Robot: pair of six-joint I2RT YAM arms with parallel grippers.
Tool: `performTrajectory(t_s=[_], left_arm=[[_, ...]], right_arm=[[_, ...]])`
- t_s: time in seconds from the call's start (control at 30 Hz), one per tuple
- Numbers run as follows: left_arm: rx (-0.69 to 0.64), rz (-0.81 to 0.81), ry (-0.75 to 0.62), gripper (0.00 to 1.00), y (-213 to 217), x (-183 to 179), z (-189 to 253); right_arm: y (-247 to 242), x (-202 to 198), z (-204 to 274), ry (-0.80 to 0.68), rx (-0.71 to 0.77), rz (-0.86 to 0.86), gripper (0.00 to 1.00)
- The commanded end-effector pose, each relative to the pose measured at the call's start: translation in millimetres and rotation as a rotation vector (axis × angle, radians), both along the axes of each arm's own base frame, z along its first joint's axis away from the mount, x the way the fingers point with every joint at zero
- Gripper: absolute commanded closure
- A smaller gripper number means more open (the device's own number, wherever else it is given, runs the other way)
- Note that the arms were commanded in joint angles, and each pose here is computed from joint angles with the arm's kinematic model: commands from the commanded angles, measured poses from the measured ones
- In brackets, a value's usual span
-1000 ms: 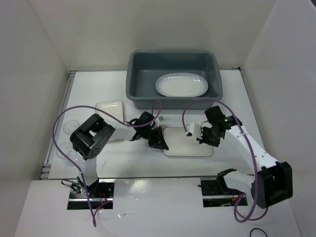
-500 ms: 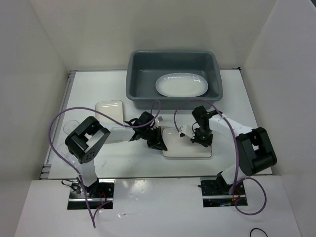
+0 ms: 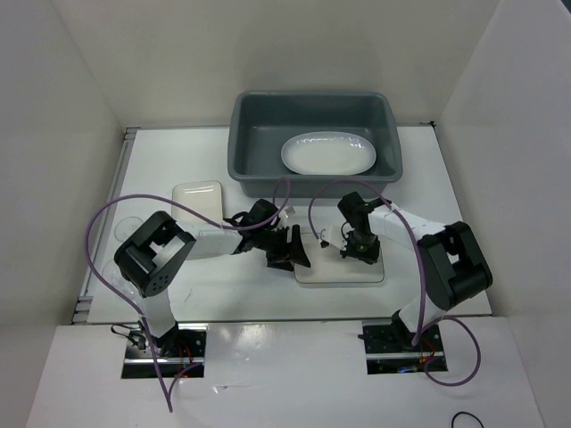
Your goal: Place the mixed dishes into the plastic bin
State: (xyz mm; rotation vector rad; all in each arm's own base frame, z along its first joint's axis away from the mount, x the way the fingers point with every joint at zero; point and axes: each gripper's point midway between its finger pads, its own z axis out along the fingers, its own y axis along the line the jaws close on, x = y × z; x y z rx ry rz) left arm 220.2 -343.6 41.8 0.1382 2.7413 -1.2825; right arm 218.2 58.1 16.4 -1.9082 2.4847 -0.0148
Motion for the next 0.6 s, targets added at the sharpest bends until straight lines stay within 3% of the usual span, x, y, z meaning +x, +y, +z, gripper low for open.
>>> performTrajectory(t_s=[0.0, 0.17, 0.43, 0.53, 0.57], left_arm=[[-0.039, -0.007, -0.047, 0.22, -5.8, 6.4, 9.1], [-0.037, -0.007, -0.026, 0.23, -10.1, 9.3, -5.2], [-0.081, -0.02, -0.022, 0.48, -24.5, 19.0, -20.3], [-0.087, -0.023, -0.007, 0.77, -26.4, 18.6, -21.0], [-0.087, -0.023, -0.007, 0.95, -26.4, 18.6, -21.0]], right_arm=[[1.9, -0.9, -20.5, 0.013, -0.001, -0.005, 1.0], [5.1, -4.1, -23.0, 0.026, 0.003, -0.016, 1.0], [13.7, -4.6, -21.8, 0.026, 0.023, -0.026, 1.0], [16.9, -3.2, -22.0, 0.03, 0.033, -0.037, 1.0], [19.2, -4.6, -22.2, 0.036, 0.046, -0.046, 1.0]])
